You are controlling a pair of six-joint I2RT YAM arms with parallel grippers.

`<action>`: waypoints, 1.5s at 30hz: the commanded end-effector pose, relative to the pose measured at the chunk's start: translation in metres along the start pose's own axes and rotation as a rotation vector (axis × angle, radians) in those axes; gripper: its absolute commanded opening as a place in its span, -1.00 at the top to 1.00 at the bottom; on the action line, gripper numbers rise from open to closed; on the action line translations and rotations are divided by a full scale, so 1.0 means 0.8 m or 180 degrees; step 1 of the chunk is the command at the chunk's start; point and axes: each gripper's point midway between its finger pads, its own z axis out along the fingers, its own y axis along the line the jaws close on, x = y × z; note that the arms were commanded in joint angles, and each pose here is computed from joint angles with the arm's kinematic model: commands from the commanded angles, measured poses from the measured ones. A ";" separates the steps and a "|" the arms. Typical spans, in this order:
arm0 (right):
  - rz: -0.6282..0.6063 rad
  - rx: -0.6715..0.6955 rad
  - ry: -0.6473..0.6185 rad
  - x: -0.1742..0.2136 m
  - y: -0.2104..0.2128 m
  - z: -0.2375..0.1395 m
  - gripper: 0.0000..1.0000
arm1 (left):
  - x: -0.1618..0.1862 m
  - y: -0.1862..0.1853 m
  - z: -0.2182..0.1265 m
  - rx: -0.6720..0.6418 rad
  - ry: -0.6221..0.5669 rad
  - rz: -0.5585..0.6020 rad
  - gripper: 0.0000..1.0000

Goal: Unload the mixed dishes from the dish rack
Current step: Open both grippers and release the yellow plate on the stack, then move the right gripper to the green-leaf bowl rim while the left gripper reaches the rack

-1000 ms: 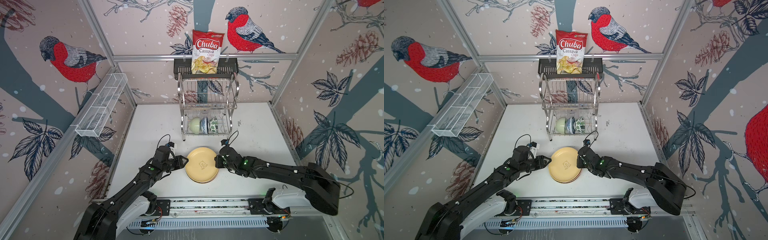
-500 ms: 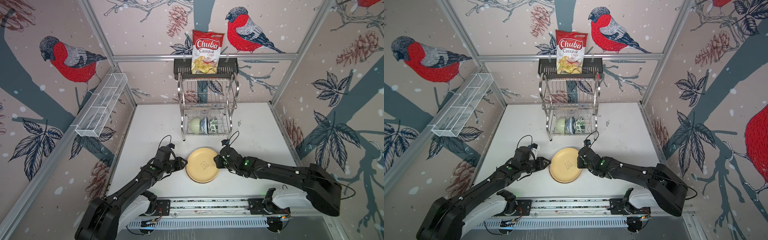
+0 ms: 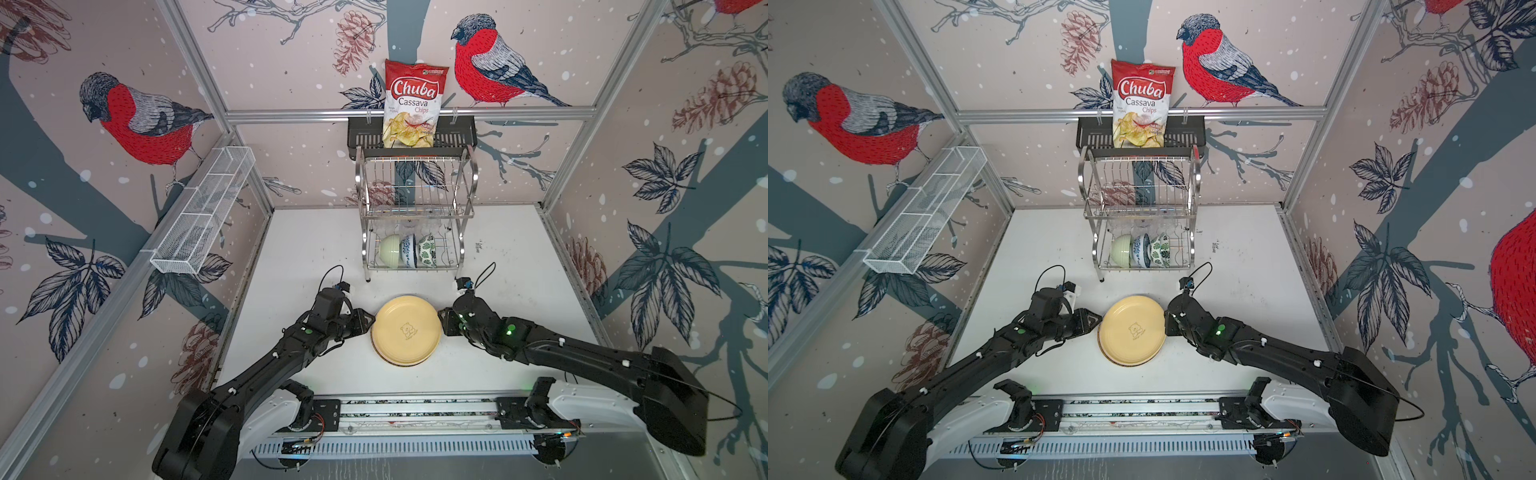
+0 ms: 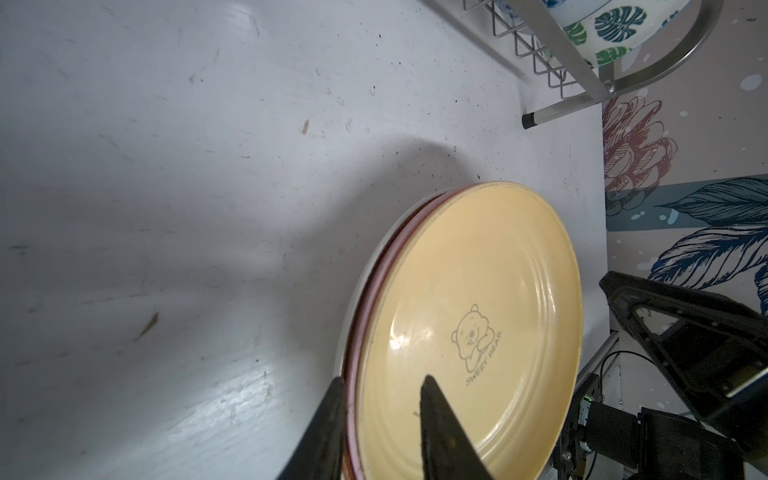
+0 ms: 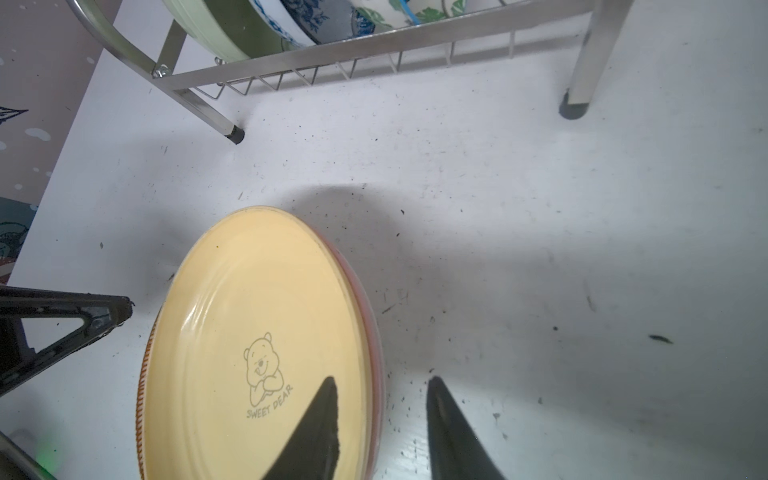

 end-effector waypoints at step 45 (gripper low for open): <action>-0.0113 -0.0379 -0.0771 -0.117 0.033 -0.019 0.69 | -0.136 -0.022 -0.070 -0.0512 -0.1213 0.0416 -0.11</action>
